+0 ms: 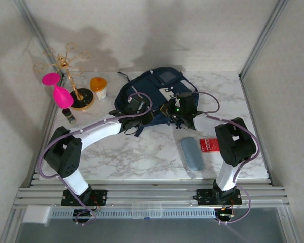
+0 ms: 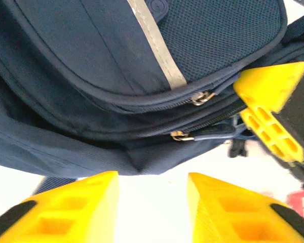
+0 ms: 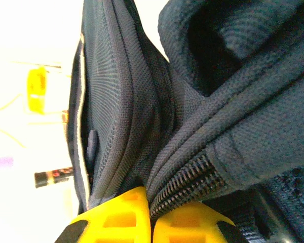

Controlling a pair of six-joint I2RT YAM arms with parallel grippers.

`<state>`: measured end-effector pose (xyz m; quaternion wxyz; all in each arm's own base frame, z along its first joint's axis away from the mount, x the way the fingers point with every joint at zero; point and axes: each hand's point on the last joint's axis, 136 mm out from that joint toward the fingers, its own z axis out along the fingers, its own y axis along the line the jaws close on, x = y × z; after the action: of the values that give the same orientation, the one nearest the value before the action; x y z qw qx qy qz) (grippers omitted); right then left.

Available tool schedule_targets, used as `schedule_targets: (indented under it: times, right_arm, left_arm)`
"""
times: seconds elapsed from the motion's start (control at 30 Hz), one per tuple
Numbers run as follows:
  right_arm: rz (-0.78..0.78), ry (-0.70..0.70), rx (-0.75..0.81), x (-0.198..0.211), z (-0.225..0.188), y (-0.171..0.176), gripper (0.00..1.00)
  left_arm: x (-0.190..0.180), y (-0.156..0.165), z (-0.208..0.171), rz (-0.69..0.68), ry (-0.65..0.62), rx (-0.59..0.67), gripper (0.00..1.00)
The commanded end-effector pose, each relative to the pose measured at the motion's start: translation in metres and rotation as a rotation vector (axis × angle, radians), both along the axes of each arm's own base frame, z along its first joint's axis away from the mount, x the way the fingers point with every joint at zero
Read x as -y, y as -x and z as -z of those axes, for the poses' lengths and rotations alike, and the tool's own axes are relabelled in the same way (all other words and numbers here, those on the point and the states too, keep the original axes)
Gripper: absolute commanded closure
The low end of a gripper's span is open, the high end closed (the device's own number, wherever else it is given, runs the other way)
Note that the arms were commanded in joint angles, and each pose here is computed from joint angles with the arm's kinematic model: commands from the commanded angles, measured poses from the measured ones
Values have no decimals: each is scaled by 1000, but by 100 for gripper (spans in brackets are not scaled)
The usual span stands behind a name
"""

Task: Pack the student bag
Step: Unzip the student bag at the center of the table.

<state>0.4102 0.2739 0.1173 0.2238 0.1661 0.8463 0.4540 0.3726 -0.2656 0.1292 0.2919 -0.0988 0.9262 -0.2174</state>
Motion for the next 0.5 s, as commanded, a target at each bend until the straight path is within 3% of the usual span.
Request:
schedule_targets:
  times: [0.0, 0.2, 0.37, 0.47]
  right_arm:
    - [-35, -224, 123, -16, -77, 5, 100]
    - [37, -359, 117, -9, -103, 8, 100]
    - [72, -488, 129, -7, -129, 12, 100]
    - [91, -483, 153, -6, -137, 8, 100]
  left_arm:
    - [4, 0, -10, -134, 146, -18, 57]
    - [-4, -10, 0, -206, 220, 37, 61]
    - [-13, -13, -3, -183, 231, 110, 66]
    - [-9, -11, -13, -131, 251, 126, 68]
